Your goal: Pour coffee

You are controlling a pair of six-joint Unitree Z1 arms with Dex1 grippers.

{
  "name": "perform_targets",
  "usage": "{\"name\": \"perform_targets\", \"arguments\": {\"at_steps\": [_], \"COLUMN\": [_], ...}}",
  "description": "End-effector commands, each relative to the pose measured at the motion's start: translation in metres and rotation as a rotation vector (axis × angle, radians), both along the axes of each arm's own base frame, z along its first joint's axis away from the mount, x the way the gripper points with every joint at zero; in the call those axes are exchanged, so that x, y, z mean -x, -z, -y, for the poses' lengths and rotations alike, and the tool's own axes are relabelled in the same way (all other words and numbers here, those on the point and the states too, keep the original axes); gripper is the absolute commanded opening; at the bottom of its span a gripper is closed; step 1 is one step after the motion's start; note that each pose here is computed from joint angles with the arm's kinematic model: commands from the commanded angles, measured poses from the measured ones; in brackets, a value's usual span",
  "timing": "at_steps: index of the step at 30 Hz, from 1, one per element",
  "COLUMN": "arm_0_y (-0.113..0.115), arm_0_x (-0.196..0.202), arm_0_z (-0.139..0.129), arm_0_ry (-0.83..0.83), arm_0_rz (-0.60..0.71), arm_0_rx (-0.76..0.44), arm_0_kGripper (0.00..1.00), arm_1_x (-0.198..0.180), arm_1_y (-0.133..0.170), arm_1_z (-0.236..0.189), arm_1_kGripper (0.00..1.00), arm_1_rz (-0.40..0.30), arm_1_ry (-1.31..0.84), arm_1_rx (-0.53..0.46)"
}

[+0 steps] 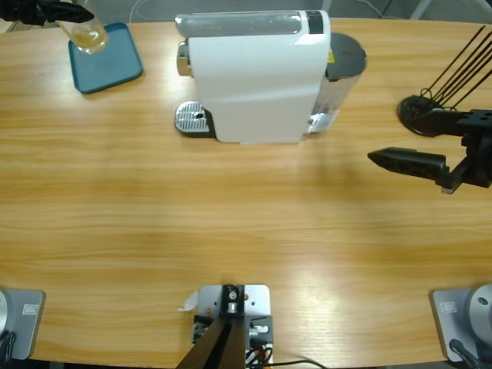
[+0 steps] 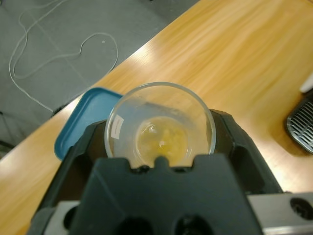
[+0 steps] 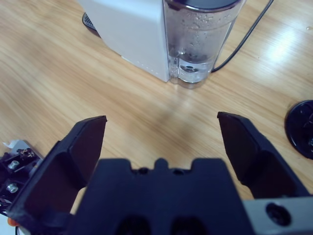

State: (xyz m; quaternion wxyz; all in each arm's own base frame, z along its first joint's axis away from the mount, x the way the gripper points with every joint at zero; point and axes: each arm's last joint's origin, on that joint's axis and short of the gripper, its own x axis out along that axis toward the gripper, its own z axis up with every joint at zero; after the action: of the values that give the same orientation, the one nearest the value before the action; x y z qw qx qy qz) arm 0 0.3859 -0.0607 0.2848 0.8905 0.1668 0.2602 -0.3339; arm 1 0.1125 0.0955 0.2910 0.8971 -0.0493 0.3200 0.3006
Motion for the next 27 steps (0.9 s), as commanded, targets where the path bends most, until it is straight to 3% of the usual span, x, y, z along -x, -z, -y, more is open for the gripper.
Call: {"name": "perform_targets", "arguments": {"at_steps": [1,12,27], "arm_0_y": [0.057,0.095,0.1], "arm_0_x": [-0.058,-0.087,-0.094], "arm_0_z": [-0.035,-0.021,-0.017], "arm_0_ry": [-0.203,-0.262,-0.276], "arm_0_rz": [-0.097,-0.166,-0.21], "arm_0_rx": [0.045,0.043,0.024], "arm_0_kGripper": [0.0,0.0,0.0], "arm_1_x": [-0.002,-0.004,0.003], "arm_1_y": [0.017,0.018,0.01], "arm_1_z": [-0.002,-0.004,0.002], "arm_1_kGripper": [1.0,1.0,1.0], "arm_1_rz": [-0.047,-0.06,-0.042], "arm_1_ry": [0.009,0.008,0.008], "arm_1_rx": [0.054,0.064,0.048]}}
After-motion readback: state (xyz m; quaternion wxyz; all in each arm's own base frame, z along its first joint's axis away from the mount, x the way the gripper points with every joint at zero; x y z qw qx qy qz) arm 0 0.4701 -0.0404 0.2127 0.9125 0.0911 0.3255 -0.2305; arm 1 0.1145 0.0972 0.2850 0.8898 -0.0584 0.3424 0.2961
